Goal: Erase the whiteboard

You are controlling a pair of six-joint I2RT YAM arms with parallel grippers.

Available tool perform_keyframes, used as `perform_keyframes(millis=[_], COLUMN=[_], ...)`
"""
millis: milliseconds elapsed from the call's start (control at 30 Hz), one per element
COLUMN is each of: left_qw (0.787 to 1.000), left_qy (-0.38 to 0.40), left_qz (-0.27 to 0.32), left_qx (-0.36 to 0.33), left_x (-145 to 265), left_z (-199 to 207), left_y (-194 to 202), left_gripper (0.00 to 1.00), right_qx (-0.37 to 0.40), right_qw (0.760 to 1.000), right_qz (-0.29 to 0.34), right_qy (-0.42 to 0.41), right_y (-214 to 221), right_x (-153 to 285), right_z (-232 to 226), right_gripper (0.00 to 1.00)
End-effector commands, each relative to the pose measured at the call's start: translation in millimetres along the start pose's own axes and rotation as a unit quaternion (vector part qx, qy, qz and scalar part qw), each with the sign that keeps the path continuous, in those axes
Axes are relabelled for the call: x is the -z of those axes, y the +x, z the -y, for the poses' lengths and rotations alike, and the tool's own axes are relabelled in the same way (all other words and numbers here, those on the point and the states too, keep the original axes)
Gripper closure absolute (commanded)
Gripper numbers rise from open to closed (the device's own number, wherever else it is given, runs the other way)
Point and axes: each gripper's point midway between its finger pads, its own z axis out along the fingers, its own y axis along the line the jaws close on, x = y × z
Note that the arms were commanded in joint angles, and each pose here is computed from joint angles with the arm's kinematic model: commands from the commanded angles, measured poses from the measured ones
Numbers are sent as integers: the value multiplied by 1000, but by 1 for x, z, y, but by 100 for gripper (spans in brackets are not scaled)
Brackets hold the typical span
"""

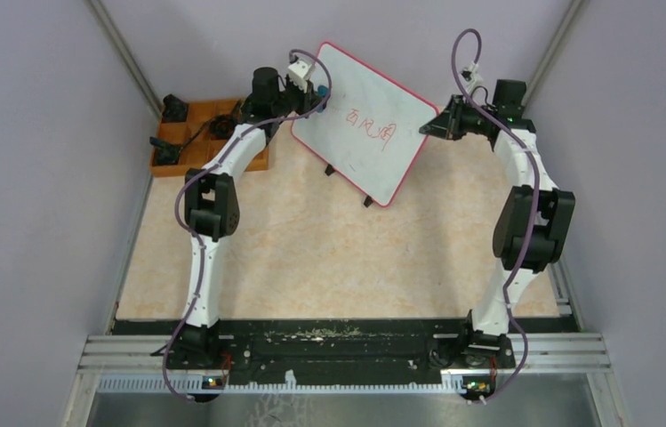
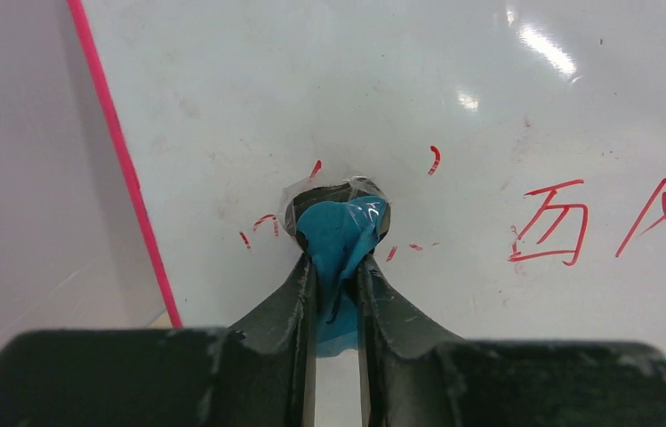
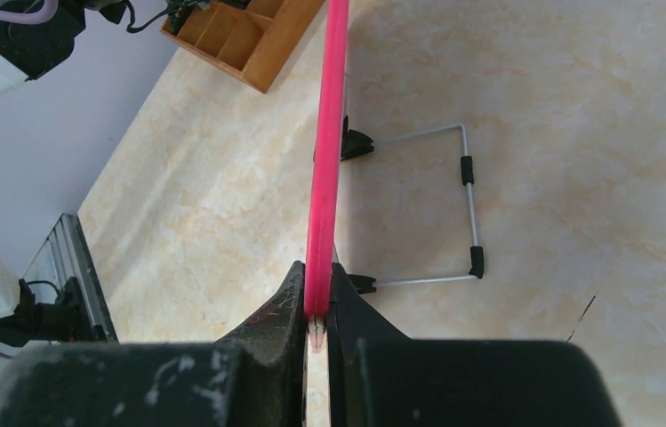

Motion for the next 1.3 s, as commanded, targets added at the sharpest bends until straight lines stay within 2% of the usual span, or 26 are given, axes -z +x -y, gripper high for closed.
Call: perform_keyframes(millis=[0,400,1267], left_qw=[1000,1000,999], left_qy=[-6,-4,21], left_qz=[22,24,23], left_qx=[-20,-20,-41], left_x=[10,5,-27], left_z=[-3,-2,30], left_y=[-30,-29,-21], left_gripper=[100,100,100], right_qx=[60,46,60], right_qw=[998,998,998], right_qz=[10,32,26], right_qy=[8,12,-16], right_y=[-22,-26,-15], right_x=[9,57,62], right_z=[0,8,-4], right_gripper=[100,100,100])
